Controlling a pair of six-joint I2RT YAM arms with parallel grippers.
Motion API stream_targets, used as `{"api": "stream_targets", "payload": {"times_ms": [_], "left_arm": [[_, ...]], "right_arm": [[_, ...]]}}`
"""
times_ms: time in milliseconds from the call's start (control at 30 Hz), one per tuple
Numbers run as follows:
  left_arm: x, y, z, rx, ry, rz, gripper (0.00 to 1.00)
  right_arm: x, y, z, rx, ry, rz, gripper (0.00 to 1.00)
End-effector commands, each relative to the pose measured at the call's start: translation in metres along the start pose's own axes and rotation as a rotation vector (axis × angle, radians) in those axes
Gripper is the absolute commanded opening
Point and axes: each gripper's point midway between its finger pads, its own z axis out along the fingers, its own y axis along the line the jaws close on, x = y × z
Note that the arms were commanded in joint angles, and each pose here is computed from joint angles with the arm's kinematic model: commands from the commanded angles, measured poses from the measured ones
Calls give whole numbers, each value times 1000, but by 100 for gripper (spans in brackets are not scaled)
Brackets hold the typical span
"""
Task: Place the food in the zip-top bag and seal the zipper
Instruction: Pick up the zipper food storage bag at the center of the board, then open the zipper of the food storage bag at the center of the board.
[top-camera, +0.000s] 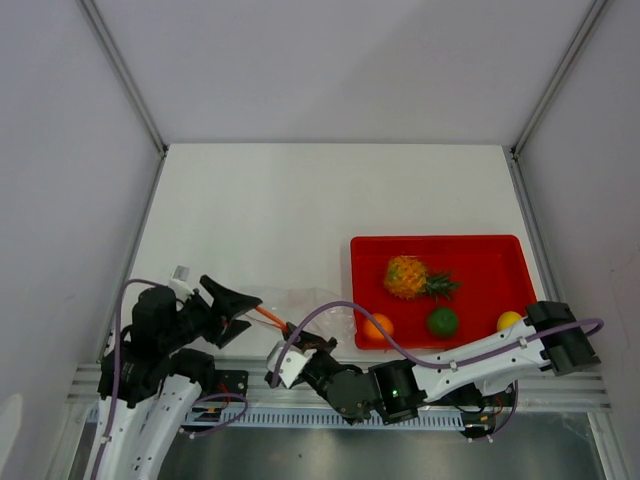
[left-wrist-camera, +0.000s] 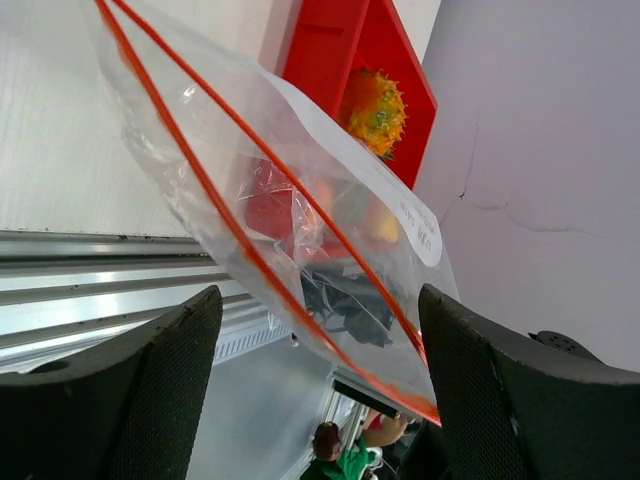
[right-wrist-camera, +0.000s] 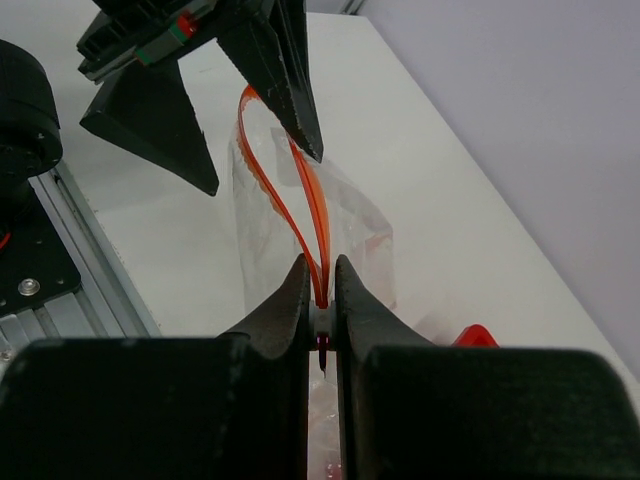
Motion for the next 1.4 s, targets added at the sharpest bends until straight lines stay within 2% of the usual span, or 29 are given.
{"api": "stream_targets", "payload": {"times_ms": [0,133,267,467,600,933,1000,1133,1167,1333,1367], "left_arm": [[-1,-1,-6,23,-27,1,82],[-11,-11,-22,95,-143,25,85],[-14,-31,-42,241,-218,73,80],[-7,-17,-27,147,-140,56,80],[-4,-15,-17,153,-98,39,79],[-9,-18,-10,143,-95,35,80],[-8,-15,-7,136,-86,37,77],[-2,-16,0,172,-39,64,58],[-1,-18,0,190,-32,71,48],[3,-27,6,265,5,153,21],[4,-32,3,290,4,216,9]], "right_arm": [[-8,-21,-1,52,-6,113,0],[-6,-28,-1,46,-2,163,0],[-3,-35,0,45,7,211,0],[-6,-42,-1,38,-6,260,0],[-8,-38,1,25,-13,261,0],[-10,-28,0,5,-18,246,0],[-10,-28,1,9,-18,249,0],[-15,-26,5,9,-24,273,0],[-21,-26,6,5,-31,283,0],[-18,-16,15,2,8,289,0],[-16,-16,16,4,19,294,0]]}}
